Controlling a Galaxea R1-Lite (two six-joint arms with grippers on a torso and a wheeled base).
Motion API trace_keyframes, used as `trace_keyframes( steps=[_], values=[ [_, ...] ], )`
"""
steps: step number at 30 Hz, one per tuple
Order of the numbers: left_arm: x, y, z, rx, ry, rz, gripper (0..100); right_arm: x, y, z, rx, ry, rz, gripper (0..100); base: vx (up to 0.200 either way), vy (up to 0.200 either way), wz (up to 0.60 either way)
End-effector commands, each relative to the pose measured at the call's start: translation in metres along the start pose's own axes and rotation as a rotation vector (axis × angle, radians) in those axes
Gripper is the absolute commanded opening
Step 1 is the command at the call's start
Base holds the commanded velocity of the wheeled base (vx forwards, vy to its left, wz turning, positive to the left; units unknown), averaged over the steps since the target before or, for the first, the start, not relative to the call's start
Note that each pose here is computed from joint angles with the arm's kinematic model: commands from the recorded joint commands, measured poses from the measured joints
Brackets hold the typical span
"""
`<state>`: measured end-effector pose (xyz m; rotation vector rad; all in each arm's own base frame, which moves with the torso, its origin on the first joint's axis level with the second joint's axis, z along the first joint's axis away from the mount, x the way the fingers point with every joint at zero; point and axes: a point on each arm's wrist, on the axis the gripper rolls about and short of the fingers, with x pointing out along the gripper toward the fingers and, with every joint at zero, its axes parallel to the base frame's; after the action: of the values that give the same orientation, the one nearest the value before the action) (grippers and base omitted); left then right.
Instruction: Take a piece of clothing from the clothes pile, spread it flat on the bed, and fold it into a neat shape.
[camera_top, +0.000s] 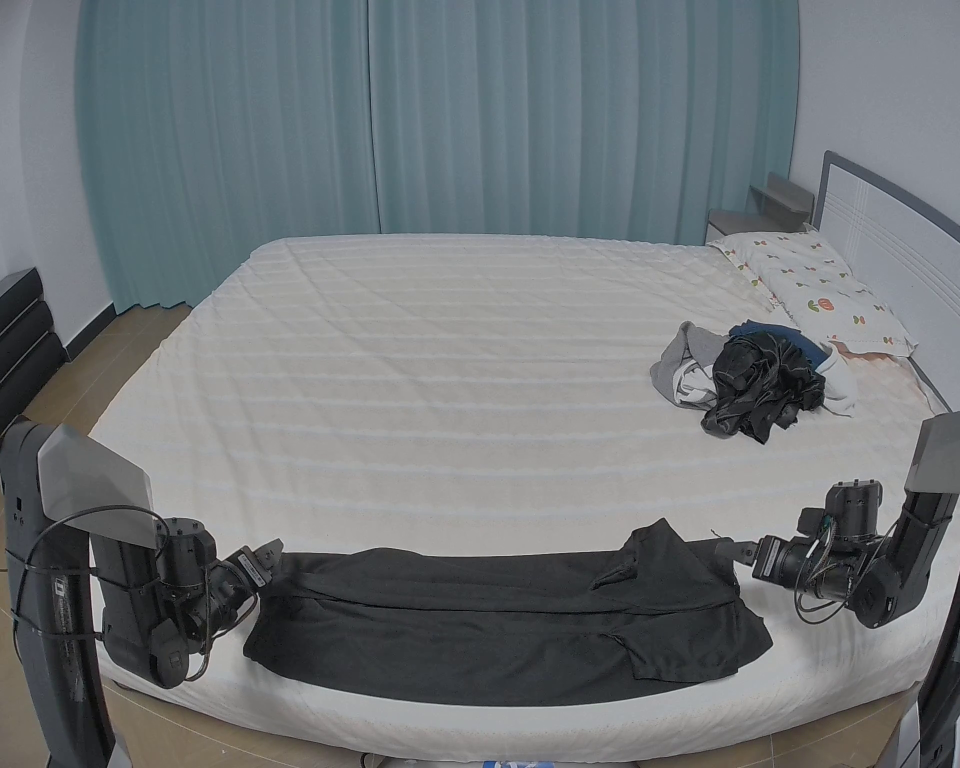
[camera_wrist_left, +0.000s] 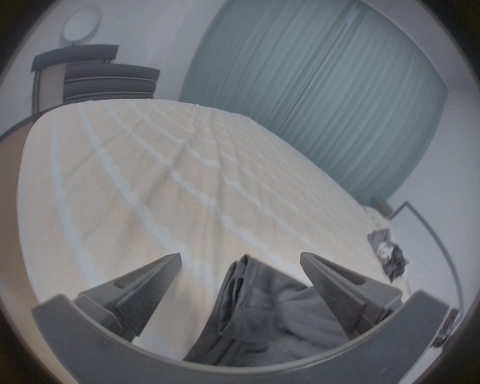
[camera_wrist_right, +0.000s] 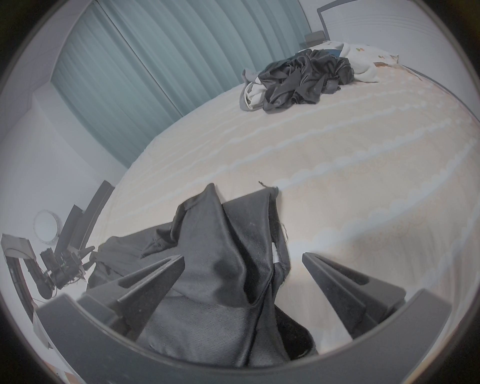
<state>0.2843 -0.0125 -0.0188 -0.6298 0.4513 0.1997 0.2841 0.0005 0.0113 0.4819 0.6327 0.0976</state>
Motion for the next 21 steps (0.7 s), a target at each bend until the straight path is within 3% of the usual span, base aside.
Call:
trace_keyframes(
  steps=[1,5,6,8,12,21],
  values=[
    [-0.008,-0.01,0.024,-0.078,-0.086,-0.07,100,-0.004,0.009,0.023,0.04,-0.085,0.042,100,0.0,0.0,0.0],
    [-0.001,-0.015,0.028,-0.123,-0.061,-0.146,100,0.011,0.013,0.041,0.207,-0.122,0.102,100,0.0,0.0,0.0],
    [0.003,-0.016,0.027,-0.154,-0.041,-0.177,100,0.014,0.012,0.041,0.275,-0.105,0.125,100,0.0,0.0,0.0],
    [0.007,-0.016,0.025,-0.18,-0.017,-0.193,100,0.017,0.009,0.037,0.32,-0.073,0.138,100,0.0,0.0,0.0],
    [0.025,-0.013,0.013,-0.192,0.036,-0.205,100,0.027,0.0,0.024,0.36,0.011,0.15,100,0.0,0.0,0.0],
    [0.032,-0.009,0.001,-0.195,0.069,-0.185,100,0.027,-0.001,0.017,0.408,0.04,0.148,100,0.0,0.0,0.0]
  ],
)
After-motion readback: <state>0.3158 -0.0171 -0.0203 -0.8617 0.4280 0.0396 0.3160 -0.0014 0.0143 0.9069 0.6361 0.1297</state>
